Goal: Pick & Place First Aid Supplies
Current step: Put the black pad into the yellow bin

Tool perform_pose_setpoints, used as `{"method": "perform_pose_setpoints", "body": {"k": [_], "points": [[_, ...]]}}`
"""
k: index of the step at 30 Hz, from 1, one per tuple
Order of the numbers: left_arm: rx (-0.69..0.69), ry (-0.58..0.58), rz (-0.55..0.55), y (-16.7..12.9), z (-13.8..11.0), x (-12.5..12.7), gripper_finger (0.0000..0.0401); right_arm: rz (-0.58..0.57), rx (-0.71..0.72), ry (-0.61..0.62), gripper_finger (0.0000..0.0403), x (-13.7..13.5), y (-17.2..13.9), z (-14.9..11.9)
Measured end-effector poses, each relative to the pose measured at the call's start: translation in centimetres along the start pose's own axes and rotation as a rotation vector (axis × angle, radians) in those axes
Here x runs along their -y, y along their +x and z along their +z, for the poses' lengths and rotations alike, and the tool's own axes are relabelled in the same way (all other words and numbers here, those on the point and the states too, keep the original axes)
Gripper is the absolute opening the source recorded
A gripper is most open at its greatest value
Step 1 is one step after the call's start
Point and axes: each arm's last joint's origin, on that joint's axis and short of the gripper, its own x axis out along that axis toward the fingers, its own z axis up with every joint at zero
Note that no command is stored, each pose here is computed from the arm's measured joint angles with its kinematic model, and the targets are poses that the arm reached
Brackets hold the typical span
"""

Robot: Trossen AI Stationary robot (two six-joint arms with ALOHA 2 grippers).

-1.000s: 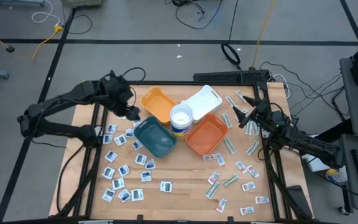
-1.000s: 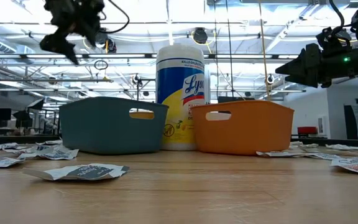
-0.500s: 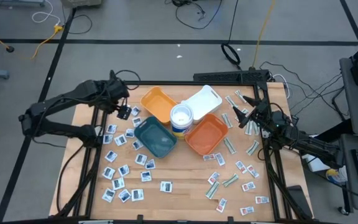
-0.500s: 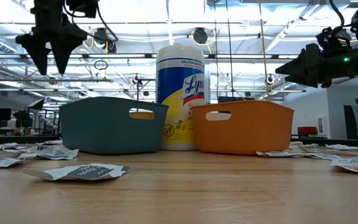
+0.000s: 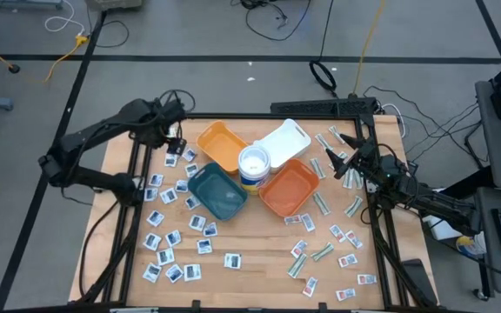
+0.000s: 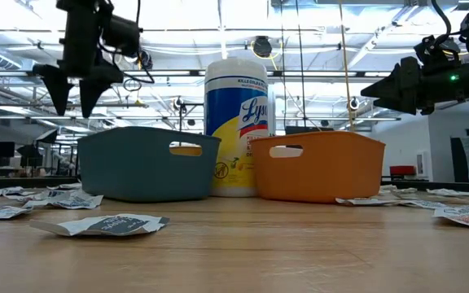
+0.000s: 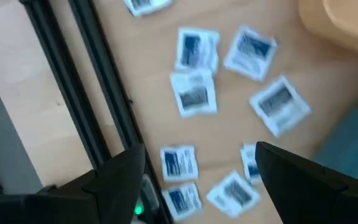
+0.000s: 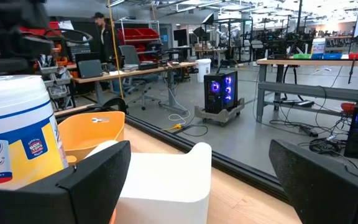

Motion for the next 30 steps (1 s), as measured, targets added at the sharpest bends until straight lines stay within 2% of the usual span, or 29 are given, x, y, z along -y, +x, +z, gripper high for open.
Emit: {"method": "perform_pose_setpoints", "body": {"k": [11, 13, 17, 22, 30], "points": [[-0.047, -0.234, -0.02, 2.2, 4.6, -4.8, 0.031, 0.0, 0.0, 0.0, 0.0377, 0.0, 0.0, 0.0], [-0.057, -0.296, -0.041, 2.0, 5.2, -5.0, 0.031, 0.0, 0.001, 0.0, 0.0377, 0.0, 0.0, 0.0], [-0.081, -0.331, -0.08, 1.8, 5.4, -5.2, 0.031, 0.0, 0.001, 0.0, 0.0377, 0.0, 0.0, 0.0], [-0.075, -0.361, -0.074, 1.8, 5.5, -5.3, 0.031, 0.0, 0.0, 0.0, 0.0377, 0.0, 0.0, 0.0], [-0.055, -0.49, -0.08, 0.8, 6.6, -5.4, 0.031, 0.0, 0.001, 0.0, 0.0377, 0.0, 0.0, 0.0]]}}
